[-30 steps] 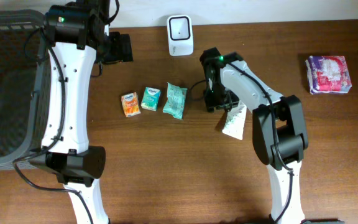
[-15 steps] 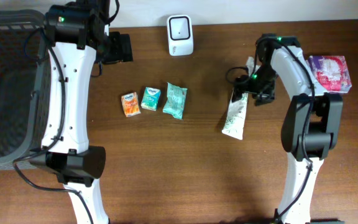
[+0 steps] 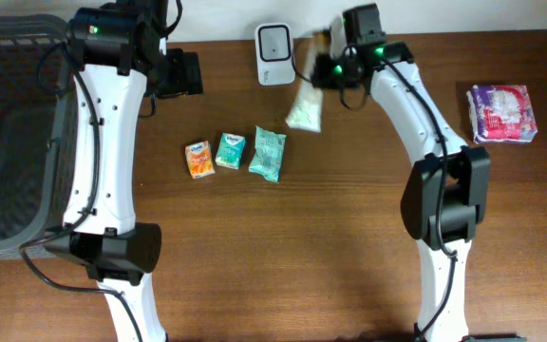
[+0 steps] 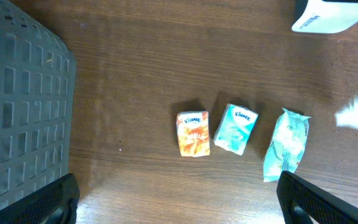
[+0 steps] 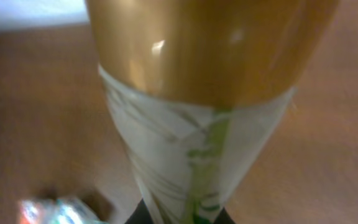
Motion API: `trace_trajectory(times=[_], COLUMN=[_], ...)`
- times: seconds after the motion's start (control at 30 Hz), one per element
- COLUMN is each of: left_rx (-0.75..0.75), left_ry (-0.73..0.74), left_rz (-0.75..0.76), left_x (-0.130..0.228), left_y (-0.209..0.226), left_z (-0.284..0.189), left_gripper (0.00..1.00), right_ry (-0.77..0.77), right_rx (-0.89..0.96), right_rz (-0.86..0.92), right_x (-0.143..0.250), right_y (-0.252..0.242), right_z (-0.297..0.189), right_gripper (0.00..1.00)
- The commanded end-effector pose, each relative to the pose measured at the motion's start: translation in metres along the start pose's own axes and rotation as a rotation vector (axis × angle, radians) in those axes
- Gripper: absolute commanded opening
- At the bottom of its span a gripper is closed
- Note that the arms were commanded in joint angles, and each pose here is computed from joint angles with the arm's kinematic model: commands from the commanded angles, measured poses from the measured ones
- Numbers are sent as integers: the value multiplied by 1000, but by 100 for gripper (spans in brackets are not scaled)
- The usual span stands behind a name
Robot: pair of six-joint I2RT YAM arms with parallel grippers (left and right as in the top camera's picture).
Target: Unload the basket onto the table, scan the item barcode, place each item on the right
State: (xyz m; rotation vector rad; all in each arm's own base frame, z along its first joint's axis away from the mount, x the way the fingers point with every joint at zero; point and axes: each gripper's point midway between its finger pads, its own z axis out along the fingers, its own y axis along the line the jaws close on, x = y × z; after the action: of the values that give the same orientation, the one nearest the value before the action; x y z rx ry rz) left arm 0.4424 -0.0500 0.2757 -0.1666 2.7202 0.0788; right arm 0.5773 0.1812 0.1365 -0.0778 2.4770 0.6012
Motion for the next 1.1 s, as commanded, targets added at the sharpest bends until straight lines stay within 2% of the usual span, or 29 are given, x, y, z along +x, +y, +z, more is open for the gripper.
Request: trace_trajectory(times=[0.0,0.07,0.2,0.3,0.4,0.5,0.6,0.77,0.93,1.0,1.07], left_rx=[4,4,4,4,4,4,4,4,4,4,4], left_ry=[-19,-19,-19,-19,-19,-19,-19,-19,-19,-19,-19], left_rz=[-10,-10,-10,-10,-10,-10,-10,-10,-10,-10,-10], left_x=[-2,-2,-2,-2,-2,-2,-2,-2,-3,-2,-2], left_y=[1,1,1,1,1,1,1,1,1,1,1], left_z=[-6,-6,-6,-6,-6,-6,-6,-6,-6,-6,-6], left_gripper=[99,99,99,99,99,99,99,99,99,99,99], right_ry=[-196,-308,-399,-325,-226,-176,-201,-223,-222,-273,-298], right_rx=[-100,-136,-115,-137,-249,-281,-224,-159,-184,-175,-139], right_rz=[75,44,28,113,263,318,316,347,341,281,311], right_x=[-52,-78,-96,-78,-58,-42,-36,-35,-43,-64,-84], right_y=[42,53,52,50,65,87,100,91,81,71,48], right_z=[-15,-23,-25,-3,18,30,38,43,34,9,-24], right_gripper=[4,4,4,4,4,4,4,4,4,4,4])
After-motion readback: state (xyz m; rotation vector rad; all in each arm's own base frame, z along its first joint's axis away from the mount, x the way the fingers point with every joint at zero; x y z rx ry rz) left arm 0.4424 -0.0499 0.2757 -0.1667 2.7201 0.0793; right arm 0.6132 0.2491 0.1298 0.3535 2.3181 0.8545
